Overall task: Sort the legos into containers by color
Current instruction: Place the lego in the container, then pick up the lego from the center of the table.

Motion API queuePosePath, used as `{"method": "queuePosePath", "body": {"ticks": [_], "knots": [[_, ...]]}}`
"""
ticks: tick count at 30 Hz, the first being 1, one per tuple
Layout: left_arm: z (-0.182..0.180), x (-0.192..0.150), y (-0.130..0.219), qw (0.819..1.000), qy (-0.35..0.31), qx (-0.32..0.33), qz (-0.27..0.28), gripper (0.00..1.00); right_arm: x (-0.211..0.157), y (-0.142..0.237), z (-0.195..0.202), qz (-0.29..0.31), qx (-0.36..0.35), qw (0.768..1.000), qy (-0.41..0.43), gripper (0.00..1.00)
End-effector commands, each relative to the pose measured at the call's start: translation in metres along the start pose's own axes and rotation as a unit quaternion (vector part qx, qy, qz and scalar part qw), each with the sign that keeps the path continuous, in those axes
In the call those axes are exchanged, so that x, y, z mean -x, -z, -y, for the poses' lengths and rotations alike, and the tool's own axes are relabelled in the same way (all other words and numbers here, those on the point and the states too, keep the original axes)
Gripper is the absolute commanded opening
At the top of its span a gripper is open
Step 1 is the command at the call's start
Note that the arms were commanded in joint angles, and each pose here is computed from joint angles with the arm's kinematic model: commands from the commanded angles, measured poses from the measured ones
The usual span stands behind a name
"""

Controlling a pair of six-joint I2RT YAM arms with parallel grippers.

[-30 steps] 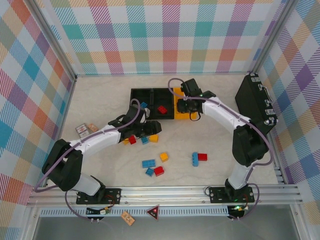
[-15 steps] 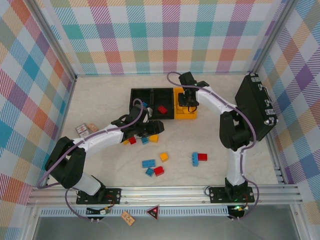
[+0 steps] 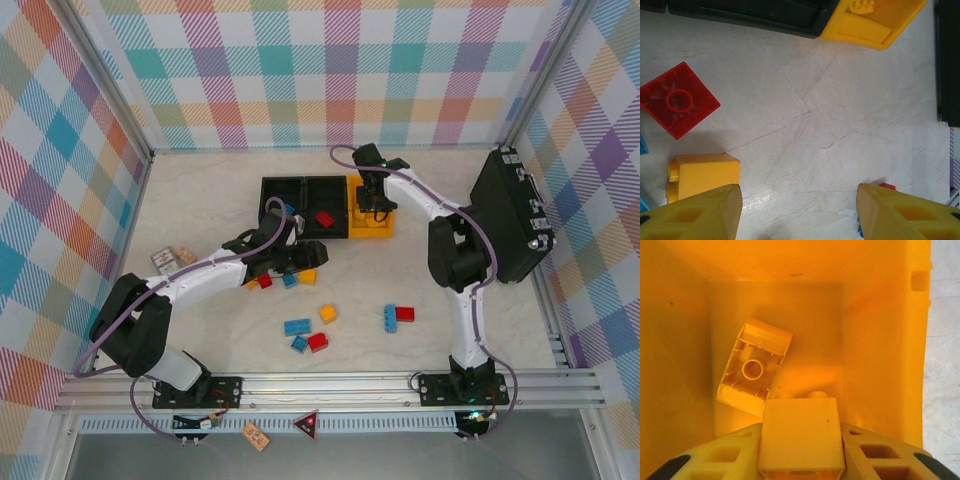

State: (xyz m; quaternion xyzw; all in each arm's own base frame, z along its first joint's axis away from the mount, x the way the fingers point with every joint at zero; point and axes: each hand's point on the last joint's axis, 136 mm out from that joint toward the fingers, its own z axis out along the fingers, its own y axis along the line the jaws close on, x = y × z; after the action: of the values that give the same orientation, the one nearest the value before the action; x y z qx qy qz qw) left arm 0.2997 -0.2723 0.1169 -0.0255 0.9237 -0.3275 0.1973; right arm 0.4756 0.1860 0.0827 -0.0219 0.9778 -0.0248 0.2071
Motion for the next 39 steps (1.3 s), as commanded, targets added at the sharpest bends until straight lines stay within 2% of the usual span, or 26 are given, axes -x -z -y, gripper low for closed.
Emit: {"method": "queuePosePath", "body": {"ticks": [1,4,9,15,18,28,39], "knots": [[0.008,0.004,0.002,1.0,-0.006,-0.003,0.007,0.62,0.005,0.005,0.006,0.003,-0.018,1.0,0.005,0.41],[0.007,0.004,0.003,1.0,-0.007,0.0,0.008,0.62,0.008,0.007,0.006,0.006,-0.017,1.0,0.003,0.45],[0.005,0.005,0.008,1.0,-0.008,0.006,0.013,0.62,0.013,0.02,0.003,0.019,-0.002,1.0,-0.002,0.47],[0.001,0.007,0.021,0.999,-0.01,0.024,0.026,0.62,0.016,0.059,-0.007,0.054,0.053,0.997,-0.021,0.46],[-0.01,0.003,0.03,0.998,-0.011,0.055,0.024,0.62,0.01,0.081,-0.011,0.068,0.092,0.993,-0.032,0.47],[-0.051,-0.002,0.052,0.988,0.004,0.15,0.03,0.62,-0.044,0.112,-0.025,0.067,0.207,0.975,-0.044,0.5],[-0.043,0.018,0.019,0.986,-0.005,0.168,0.01,0.62,-0.111,0.122,-0.028,0.055,0.269,0.96,-0.057,0.51]]}}
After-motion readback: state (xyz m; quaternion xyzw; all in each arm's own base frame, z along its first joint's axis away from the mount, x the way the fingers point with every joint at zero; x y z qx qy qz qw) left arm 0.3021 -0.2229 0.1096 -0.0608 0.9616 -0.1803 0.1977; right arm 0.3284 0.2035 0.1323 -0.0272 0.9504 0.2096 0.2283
